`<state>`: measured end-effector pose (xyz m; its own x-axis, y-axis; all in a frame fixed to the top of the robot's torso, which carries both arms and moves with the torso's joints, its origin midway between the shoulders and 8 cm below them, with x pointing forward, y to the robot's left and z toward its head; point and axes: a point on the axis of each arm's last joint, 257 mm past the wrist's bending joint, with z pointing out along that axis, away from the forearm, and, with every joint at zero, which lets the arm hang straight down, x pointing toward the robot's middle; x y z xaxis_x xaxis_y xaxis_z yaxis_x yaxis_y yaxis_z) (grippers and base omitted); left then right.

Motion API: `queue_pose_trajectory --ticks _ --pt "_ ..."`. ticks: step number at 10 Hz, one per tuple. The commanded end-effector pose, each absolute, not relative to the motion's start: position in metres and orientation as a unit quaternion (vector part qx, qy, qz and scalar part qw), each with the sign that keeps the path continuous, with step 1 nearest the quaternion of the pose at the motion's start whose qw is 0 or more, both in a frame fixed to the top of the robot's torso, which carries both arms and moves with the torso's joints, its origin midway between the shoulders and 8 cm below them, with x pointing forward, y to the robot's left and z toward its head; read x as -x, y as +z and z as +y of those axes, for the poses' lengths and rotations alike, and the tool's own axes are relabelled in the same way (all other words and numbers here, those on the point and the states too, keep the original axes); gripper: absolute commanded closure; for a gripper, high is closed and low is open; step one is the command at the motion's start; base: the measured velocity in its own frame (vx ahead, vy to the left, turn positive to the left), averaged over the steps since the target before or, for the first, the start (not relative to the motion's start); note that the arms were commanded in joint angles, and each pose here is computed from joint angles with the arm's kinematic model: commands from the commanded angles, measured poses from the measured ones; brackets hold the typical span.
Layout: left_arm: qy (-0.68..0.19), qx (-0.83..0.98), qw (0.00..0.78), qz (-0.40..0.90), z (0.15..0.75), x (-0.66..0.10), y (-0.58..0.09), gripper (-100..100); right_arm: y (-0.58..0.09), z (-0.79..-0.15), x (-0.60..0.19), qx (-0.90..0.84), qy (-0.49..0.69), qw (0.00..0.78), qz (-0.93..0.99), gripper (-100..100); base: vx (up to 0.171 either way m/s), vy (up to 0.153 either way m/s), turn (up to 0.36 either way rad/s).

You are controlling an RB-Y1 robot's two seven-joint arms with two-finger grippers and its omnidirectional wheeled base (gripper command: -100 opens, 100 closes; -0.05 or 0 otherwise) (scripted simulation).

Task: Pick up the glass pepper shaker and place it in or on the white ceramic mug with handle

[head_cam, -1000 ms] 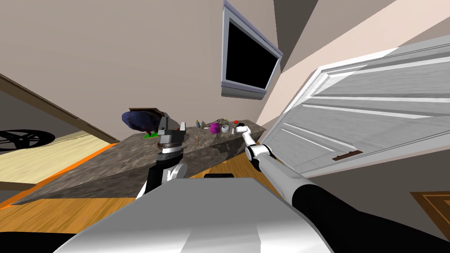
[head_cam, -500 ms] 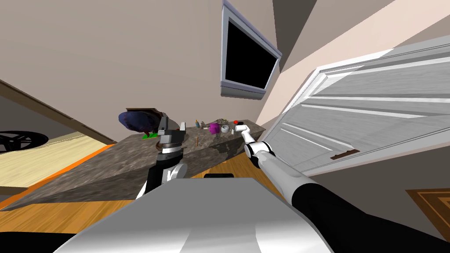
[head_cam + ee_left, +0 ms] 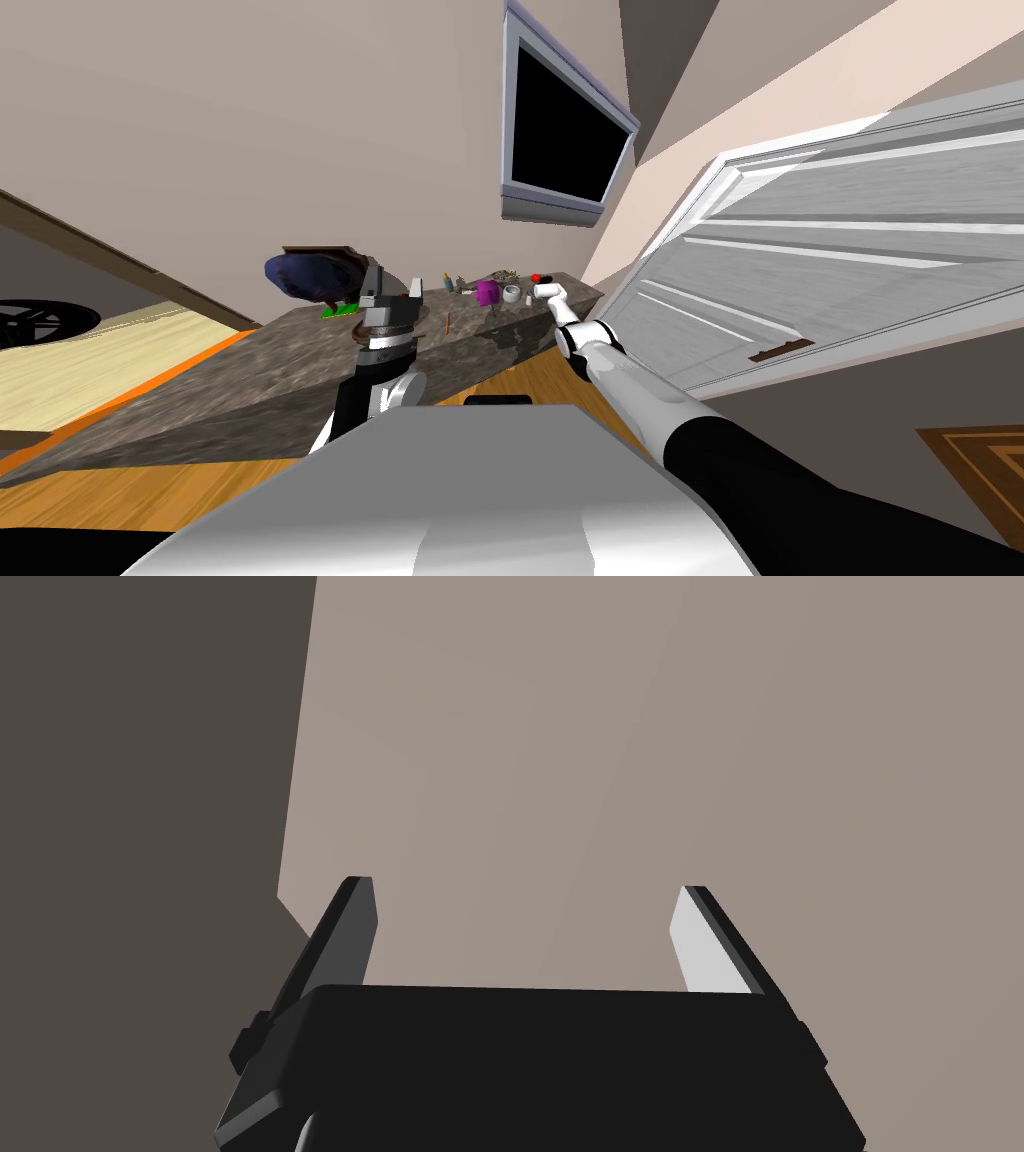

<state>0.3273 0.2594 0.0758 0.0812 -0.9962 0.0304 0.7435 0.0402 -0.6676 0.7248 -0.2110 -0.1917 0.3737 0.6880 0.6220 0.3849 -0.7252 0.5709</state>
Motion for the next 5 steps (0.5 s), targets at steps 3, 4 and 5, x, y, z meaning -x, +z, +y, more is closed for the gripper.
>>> queue_pose_trajectory --ticks 3,4,5 --pt "-0.637 0.273 0.683 0.232 0.2594 -0.3273 0.0758 0 -0.1984 -0.2023 -0.7204 -0.838 0.44 0.132 0.295 -100 0.005 -0.006 -0.025" --pt "-0.637 0.273 0.683 0.232 0.2594 -0.3273 0.0758 0 -0.2054 -0.1951 -0.7149 -0.853 0.423 0.112 0.283 -100 0.009 -0.013 -0.051" --pt "-0.637 0.273 0.683 0.232 0.2594 -0.3273 0.0757 0 -0.2054 -0.1951 -0.7149 -0.857 0.425 0.107 0.273 -100 0.011 -0.014 -0.027"
